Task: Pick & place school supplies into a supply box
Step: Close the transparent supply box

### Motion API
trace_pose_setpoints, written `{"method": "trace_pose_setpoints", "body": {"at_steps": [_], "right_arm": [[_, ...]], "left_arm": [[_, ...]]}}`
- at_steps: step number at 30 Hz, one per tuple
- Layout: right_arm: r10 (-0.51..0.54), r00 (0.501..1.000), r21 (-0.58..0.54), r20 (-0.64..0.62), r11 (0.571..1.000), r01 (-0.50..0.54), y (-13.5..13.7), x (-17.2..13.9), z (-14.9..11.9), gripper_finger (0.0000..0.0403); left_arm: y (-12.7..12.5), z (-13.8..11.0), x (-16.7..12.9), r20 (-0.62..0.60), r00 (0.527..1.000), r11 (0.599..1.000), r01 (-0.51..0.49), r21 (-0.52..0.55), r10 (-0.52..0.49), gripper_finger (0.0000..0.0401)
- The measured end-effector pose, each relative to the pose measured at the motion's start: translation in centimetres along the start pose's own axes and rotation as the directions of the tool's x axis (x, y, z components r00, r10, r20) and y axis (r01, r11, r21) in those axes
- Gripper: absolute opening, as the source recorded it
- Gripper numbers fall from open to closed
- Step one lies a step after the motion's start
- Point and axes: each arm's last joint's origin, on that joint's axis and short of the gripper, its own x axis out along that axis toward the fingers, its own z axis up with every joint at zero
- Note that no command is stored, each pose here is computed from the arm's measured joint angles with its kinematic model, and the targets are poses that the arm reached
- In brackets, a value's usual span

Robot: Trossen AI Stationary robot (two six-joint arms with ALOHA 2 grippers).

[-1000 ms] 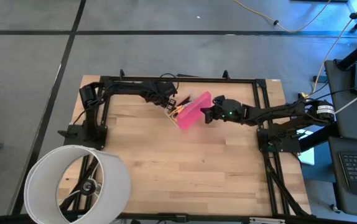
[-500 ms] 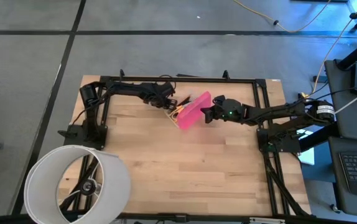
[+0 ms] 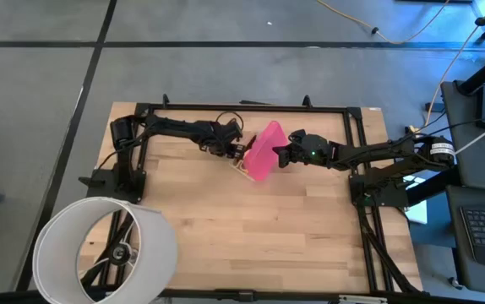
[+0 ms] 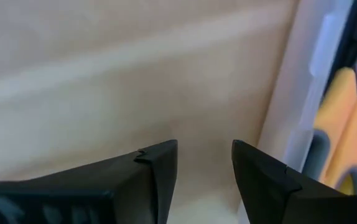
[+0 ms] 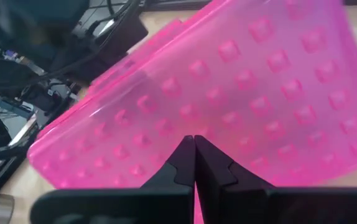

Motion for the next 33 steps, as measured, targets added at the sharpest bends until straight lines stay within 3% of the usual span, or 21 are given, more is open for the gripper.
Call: {"method": "trace_pose_setpoints", "body": {"at_steps": [9,14,22,29,33], "right_arm": [[0.01,1.0,-0.02,-0.022,1.0,-0.011,0.0,0.0,-0.1,0.0004],[0.025,0.999,-0.022,-0.037,0.999,-0.026,0.0,0.0,-0.1,0.0004],[0.063,0.995,-0.042,-0.074,0.997,-0.066,0.1,0.0,-0.3,0.0004],[0.094,0.991,-0.047,-0.092,0.994,-0.099,0.3,0.0,-0.3,0.0004],[0.129,0.984,-0.127,-0.121,0.981,-0.144,1.2,0.1,0.4,0.0004]], "left_arm": [[-2.4,-3.2,-0.2,-0.039,0.998,0.999,0.052,0.014,-0.052,0.0144],[-3.8,-5.0,-0.5,-0.101,0.987,0.99,0.134,0.052,-0.128,0.0145],[-5.3,-8.5,-1.0,-0.158,0.977,0.979,0.161,0.126,-0.14,0.0144],[-4.8,-8.6,-3.3,-0.058,0.997,0.982,0.066,0.175,-0.057,0.0147],[-4.1,-7.4,-5.4,0.034,0.999,0.979,0.029,0.201,-0.037,0.0144]]}}
